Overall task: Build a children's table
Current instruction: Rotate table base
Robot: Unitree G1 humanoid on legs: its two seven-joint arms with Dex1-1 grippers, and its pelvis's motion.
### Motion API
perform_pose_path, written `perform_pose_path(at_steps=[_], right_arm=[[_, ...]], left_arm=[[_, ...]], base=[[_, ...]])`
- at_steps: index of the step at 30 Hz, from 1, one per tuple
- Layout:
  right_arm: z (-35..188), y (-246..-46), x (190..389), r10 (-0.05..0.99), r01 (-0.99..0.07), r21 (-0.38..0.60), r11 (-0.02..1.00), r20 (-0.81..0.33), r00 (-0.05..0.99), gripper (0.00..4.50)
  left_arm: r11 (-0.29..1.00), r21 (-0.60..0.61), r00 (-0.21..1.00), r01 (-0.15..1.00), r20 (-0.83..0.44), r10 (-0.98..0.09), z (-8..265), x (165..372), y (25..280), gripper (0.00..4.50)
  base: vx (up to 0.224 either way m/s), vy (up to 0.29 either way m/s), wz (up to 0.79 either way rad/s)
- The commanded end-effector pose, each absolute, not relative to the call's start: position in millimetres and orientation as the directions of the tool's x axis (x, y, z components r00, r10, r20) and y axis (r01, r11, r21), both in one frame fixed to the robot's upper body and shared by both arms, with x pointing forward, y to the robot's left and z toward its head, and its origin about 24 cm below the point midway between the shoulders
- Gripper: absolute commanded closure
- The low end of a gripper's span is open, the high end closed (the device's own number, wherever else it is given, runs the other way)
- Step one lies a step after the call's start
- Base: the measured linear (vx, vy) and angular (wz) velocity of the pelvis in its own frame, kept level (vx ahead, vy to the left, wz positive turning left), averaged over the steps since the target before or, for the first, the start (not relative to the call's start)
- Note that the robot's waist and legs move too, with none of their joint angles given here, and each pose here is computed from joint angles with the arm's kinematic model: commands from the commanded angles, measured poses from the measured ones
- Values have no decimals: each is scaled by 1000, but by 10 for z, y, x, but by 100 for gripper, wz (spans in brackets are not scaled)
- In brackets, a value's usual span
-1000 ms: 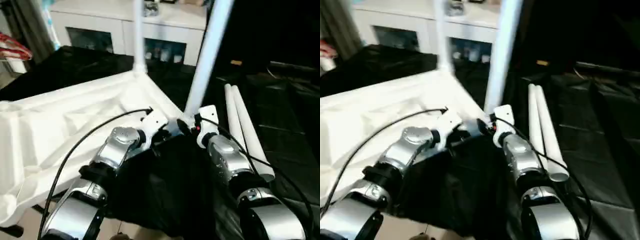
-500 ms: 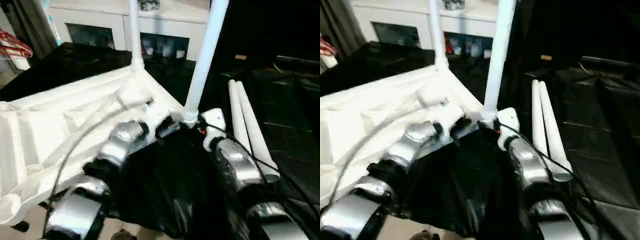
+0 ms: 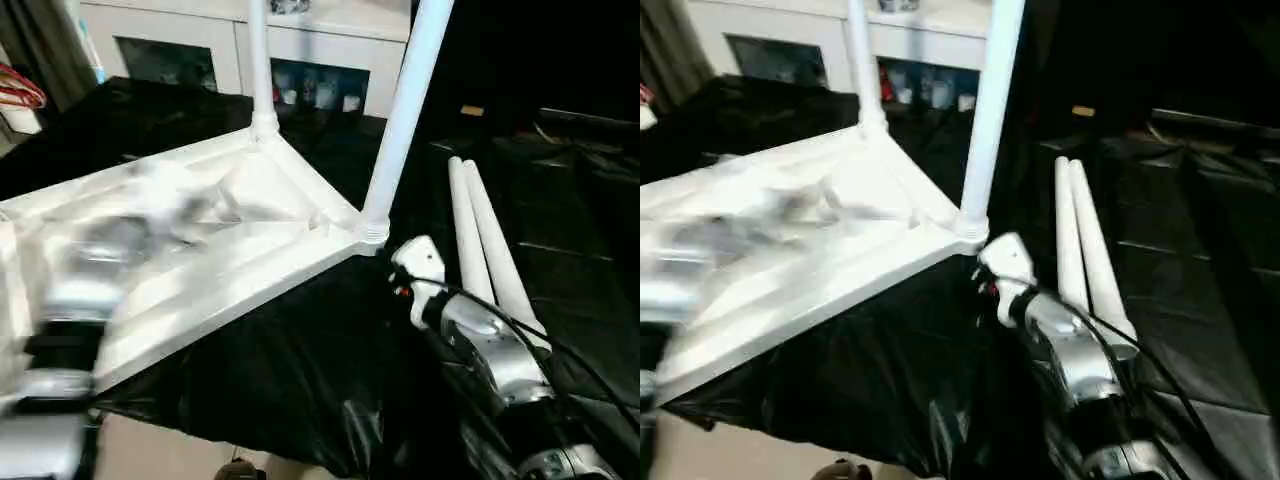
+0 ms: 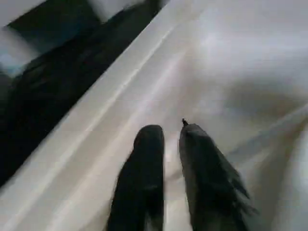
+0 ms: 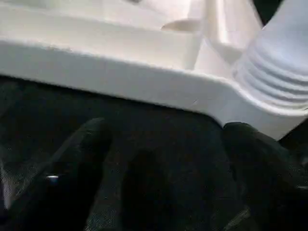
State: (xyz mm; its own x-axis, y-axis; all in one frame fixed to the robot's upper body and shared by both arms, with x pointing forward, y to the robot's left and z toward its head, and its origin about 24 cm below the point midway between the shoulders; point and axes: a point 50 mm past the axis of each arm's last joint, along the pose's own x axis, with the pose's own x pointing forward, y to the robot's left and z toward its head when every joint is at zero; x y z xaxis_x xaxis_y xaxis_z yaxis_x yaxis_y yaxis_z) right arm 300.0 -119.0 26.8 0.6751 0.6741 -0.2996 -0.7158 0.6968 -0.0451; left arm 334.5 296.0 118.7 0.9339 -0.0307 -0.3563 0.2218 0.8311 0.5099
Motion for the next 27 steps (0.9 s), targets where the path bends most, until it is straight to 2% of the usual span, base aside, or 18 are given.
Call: perform_pose_path(at_steps=[1, 2, 4, 8, 12, 13, 18, 23, 27], right_arm=[[293, -1151, 3015, 674, -719, -49, 694, -307, 671, 72], [283, -1131, 3034, 662, -708, -46, 705, -316, 680, 95], [268, -1105, 3042, 646, -694, -39, 719, -333, 687, 108], [238, -1059, 3060, 632, -688, -46, 724, -357, 688, 143], [214, -1007, 3110, 610, -672, -55, 738, -372, 700, 173], [207, -983, 3143, 601, -665, -57, 745, -375, 706, 184], [209, -927, 3222, 581, -641, -52, 766, -371, 725, 228], [228, -819, 3302, 586, -638, -40, 769, -356, 728, 269], [247, -732, 3357, 597, -650, -43, 759, -352, 721, 305]], left_arm=[[824, 520, 920, 224, -391, -4, 1180, 3277, 3017, 404], [819, 529, 911, 223, -411, 18, 1173, 3235, 3057, 434], [815, 532, 894, 229, -446, 39, 1141, 3168, 3093, 442], [813, 510, 860, 282, -509, 21, 1020, 3125, 3069, 450], [785, 521, 805, 336, -592, 49, 861, 3051, 3119, 450], [786, 502, 762, 360, -644, 63, 788, 2975, 3152, 450], [786, 448, 704, 427, -710, 22, 687, 2911, 3098, 450], [766, 341, 663, 545, -735, -144, 617, 2936, 2848, 450], [708, 181, 570, 682, -738, -361, 585, 2907, 2482, 450]], base=[[0, 0, 0], [0, 0, 0], [0, 0, 0], [0, 0, 0], [0, 0, 0], [0, 0, 0], [0, 0, 0], [0, 0, 0], [0, 0, 0]])
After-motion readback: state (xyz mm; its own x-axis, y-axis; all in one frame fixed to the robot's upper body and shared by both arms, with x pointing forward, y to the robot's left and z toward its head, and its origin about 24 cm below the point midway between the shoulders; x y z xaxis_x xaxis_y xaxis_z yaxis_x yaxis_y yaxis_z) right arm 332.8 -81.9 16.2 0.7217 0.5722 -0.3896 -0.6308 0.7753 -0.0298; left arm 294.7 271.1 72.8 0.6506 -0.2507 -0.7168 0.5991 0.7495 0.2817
